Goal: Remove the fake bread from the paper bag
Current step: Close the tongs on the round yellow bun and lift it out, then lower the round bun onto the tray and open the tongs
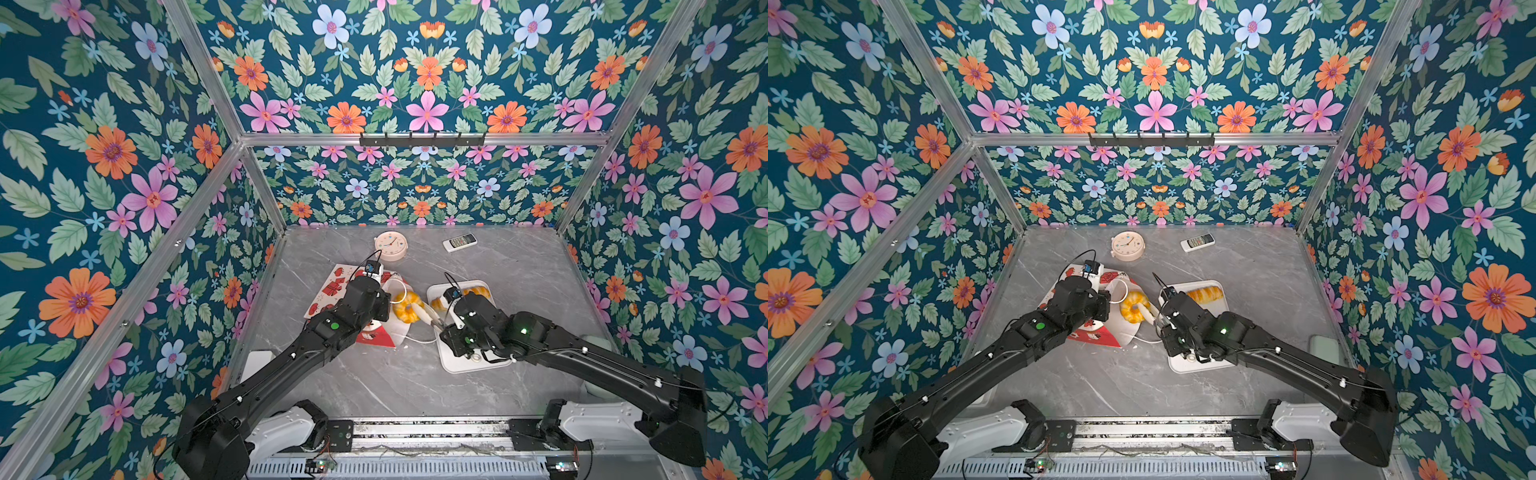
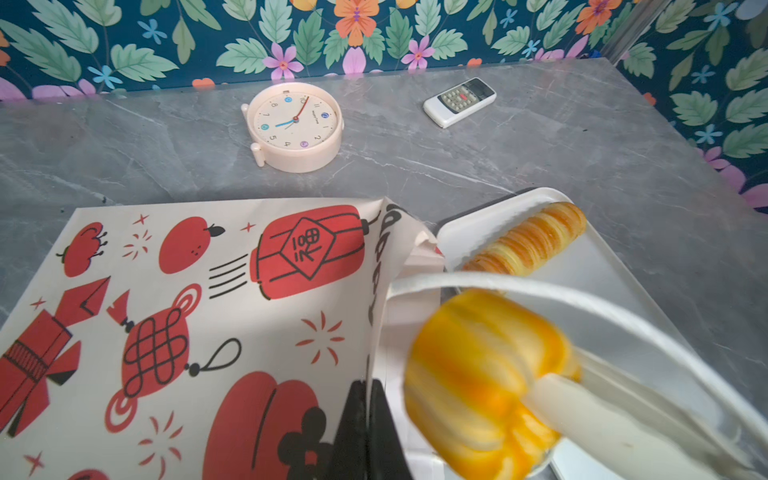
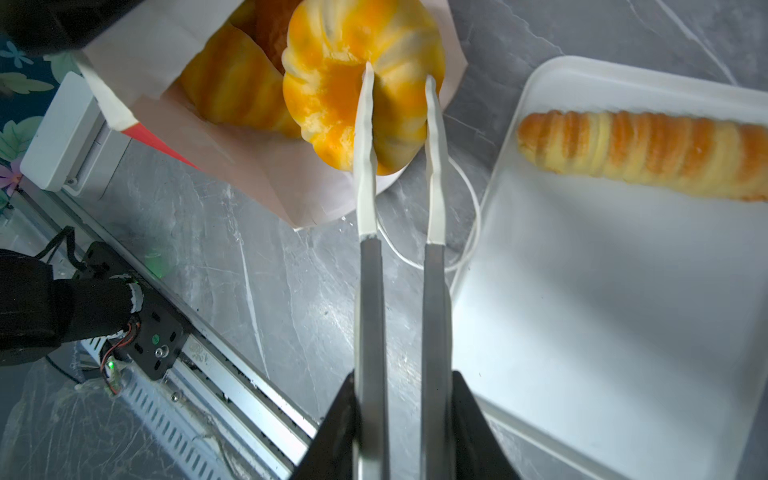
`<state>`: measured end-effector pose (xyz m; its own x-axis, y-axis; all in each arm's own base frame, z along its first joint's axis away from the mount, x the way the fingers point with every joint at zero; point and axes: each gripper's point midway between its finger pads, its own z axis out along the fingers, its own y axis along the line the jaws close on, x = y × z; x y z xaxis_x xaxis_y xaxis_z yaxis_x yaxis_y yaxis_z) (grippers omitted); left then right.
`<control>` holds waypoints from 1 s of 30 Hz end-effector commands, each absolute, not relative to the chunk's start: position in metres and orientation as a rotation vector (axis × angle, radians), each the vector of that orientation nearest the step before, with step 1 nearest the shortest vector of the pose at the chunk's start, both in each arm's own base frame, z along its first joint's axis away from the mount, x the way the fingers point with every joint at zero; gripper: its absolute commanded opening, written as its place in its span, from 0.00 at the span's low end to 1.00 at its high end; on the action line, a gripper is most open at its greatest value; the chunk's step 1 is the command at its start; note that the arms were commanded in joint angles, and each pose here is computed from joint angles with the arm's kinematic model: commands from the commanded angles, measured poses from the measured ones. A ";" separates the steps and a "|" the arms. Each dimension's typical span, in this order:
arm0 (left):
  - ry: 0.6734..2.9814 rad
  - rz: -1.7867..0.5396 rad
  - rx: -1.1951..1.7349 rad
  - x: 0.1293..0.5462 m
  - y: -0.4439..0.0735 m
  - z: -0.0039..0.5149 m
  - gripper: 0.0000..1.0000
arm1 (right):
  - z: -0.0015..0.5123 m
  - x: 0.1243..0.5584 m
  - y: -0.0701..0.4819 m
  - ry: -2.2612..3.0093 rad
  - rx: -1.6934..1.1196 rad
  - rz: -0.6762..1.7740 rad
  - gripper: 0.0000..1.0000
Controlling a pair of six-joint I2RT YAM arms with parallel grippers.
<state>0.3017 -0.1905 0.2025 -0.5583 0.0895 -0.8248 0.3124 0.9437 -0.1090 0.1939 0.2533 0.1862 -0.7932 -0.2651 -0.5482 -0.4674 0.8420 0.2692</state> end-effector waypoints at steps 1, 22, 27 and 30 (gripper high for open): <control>2.130 -0.228 0.216 0.310 -0.179 0.208 0.04 | 0.181 0.175 0.220 2.626 -0.448 0.527 0.27; 2.141 -0.249 0.227 0.304 -0.178 0.201 0.04 | 0.130 0.163 0.165 2.859 -0.189 0.430 0.33; 2.141 -0.250 0.233 0.304 -0.179 0.201 0.04 | 0.134 0.169 0.160 2.834 -0.177 0.398 0.44; 2.139 -0.255 0.235 0.304 -0.180 0.201 0.04 | 0.142 0.172 0.159 2.792 -0.169 0.409 0.47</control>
<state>0.3018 -0.1778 0.1974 -0.5568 0.0749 -0.8272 0.2577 0.9624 -0.0864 0.1638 0.1595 0.1336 -0.9588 -0.0877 -0.2702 -0.1605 0.9520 0.2606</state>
